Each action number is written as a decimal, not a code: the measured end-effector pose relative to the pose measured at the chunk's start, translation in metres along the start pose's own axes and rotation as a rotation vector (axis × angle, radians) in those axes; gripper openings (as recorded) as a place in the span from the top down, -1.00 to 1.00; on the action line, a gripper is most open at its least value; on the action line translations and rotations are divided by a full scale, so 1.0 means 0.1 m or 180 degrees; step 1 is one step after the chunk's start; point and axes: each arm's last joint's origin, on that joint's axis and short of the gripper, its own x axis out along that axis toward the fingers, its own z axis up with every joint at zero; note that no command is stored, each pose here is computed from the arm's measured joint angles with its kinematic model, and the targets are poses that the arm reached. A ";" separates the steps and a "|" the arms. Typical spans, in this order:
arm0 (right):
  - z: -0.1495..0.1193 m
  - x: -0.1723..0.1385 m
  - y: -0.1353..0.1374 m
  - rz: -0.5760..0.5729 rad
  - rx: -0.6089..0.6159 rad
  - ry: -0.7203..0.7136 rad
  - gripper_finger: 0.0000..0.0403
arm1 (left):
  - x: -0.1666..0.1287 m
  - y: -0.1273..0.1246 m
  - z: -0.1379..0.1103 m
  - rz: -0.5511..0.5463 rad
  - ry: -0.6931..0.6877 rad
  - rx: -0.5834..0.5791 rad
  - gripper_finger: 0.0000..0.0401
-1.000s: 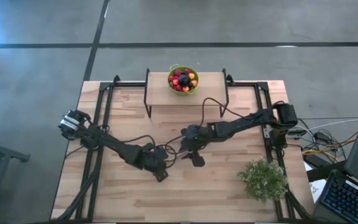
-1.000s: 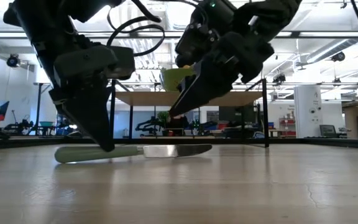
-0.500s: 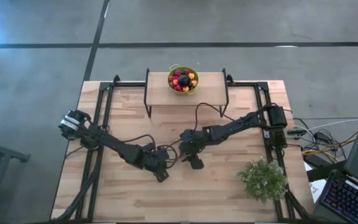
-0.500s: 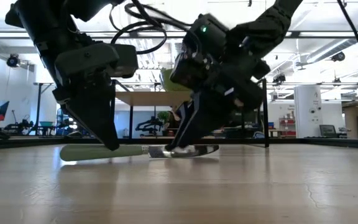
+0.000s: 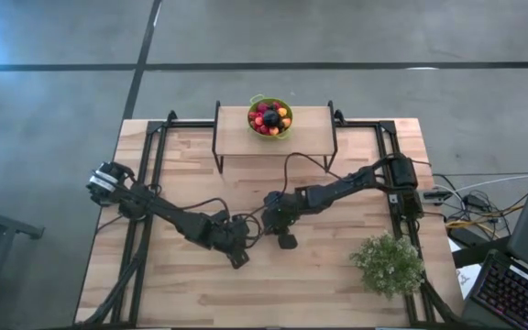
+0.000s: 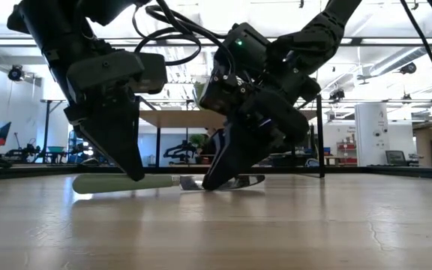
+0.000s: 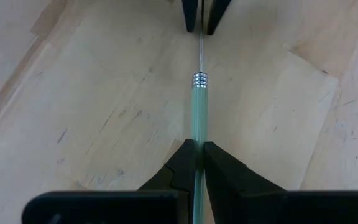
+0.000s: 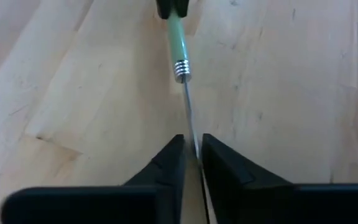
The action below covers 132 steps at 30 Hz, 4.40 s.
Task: Pick & Place Fruit
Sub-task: Put the green knife on the shelf to the left of the green colander
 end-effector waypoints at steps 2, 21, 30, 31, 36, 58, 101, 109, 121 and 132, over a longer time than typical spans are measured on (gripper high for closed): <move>-0.01 0.00 0.00 -0.0004 0.0015 0.0020 0.88 | 0.00 0.00 0.00 0.0000 0.0001 -0.0001 0.85; 0.00 -0.16 0.05 0.0024 0.0080 0.0178 0.96 | -0.05 -0.01 0.03 -0.0048 -0.0032 0.0054 0.73; 0.09 -0.51 0.15 0.0025 -0.0012 0.0233 0.96 | -0.22 -0.04 0.13 -0.0159 -0.0111 0.0256 0.20; 0.08 -0.54 0.16 0.0032 -0.0021 0.0266 0.96 | -0.25 -0.03 0.14 -0.0165 -0.0116 0.0292 0.15; 0.11 -0.76 0.26 0.0053 -0.0108 0.0308 0.96 | -0.49 -0.02 0.23 -0.0272 -0.0358 0.0427 0.04; 0.07 -1.73 0.93 -0.1038 -0.1532 -0.0263 0.96 | -1.19 0.11 0.46 -0.0142 -0.1484 0.1046 0.04; 0.50 -2.15 1.14 -0.2953 -0.4904 0.0328 0.96 | -1.15 0.55 1.10 -0.2177 -0.0891 -0.0854 0.05; 0.53 -2.18 1.10 -0.3014 -0.5025 0.0430 0.96 | -1.21 0.51 1.12 -0.2683 -0.0706 -0.0690 0.05; 0.56 -2.20 1.07 -0.3111 -0.5049 0.0414 0.96 | -1.18 0.50 1.12 -0.2704 -0.0681 -0.0611 0.13; 0.56 -2.21 1.03 -0.3112 -0.5059 0.0443 0.96 | -1.12 0.48 1.14 -0.2697 -0.0756 -0.0469 0.67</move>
